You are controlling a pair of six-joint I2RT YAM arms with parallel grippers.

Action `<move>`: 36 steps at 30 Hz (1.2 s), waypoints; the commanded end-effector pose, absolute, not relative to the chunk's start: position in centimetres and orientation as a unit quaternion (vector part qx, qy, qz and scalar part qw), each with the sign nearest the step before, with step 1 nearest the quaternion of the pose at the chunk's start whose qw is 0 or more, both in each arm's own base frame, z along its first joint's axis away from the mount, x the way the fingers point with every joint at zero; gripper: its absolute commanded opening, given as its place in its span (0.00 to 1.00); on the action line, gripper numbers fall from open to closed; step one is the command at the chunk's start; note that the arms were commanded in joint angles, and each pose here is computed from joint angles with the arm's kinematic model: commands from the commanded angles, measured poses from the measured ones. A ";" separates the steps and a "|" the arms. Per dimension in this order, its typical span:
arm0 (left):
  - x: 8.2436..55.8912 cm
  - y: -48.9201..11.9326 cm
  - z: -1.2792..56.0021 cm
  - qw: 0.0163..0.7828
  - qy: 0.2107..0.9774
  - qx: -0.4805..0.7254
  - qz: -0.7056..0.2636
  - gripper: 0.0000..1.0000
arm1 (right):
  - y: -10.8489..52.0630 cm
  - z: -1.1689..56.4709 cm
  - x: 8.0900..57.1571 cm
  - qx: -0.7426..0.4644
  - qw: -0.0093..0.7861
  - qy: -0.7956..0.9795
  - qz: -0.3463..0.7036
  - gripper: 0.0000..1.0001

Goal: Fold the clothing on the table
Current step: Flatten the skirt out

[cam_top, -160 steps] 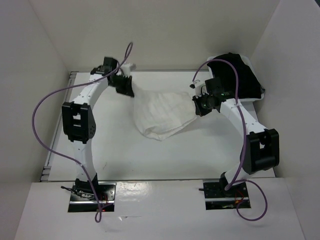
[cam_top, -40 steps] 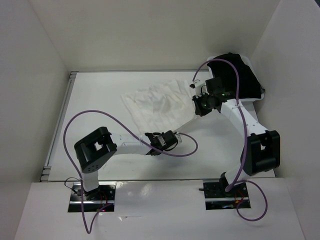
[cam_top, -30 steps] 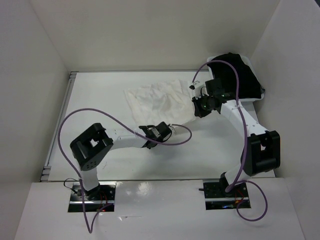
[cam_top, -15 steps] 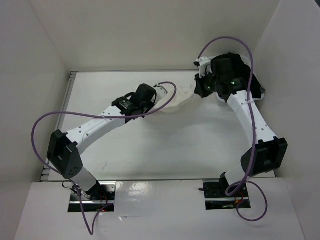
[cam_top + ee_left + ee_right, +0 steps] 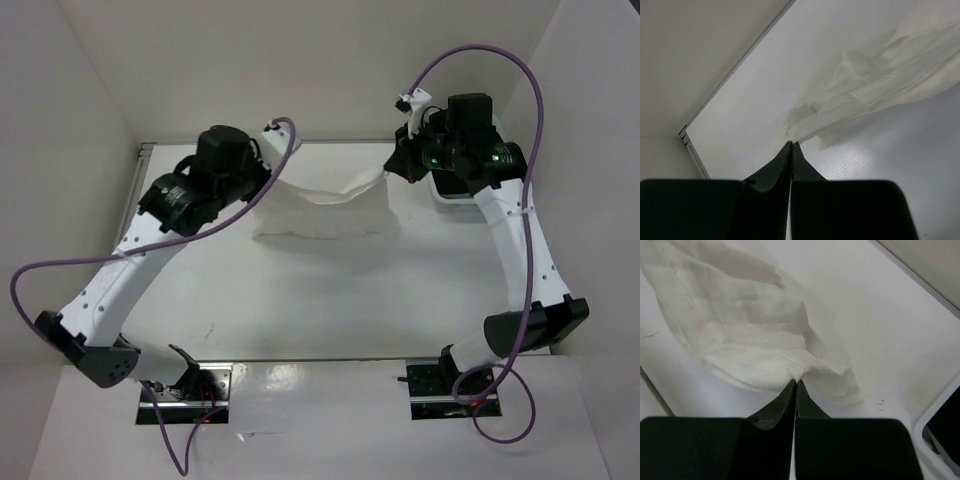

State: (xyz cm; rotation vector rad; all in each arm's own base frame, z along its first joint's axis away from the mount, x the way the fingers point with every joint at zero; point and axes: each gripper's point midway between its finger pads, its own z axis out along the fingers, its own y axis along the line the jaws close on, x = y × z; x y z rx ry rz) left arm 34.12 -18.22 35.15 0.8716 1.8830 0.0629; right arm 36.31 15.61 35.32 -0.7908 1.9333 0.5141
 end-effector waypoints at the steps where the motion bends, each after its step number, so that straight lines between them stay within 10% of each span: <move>1: 30.4 -18.1 38.4 0.523 0.750 0.401 -0.044 0.00 | 15.9 39.2 30.6 -0.382 0.502 0.737 0.242 0.00; 16: 20.4 -15.2 40.6 0.548 0.692 0.437 -0.174 0.02 | 14.8 42.8 20.0 -0.433 0.551 0.642 0.310 0.00; 36: 41.6 -19.2 25.7 0.399 0.813 0.398 -0.147 0.00 | 11.2 26.2 46.2 -0.246 0.454 0.828 0.219 0.00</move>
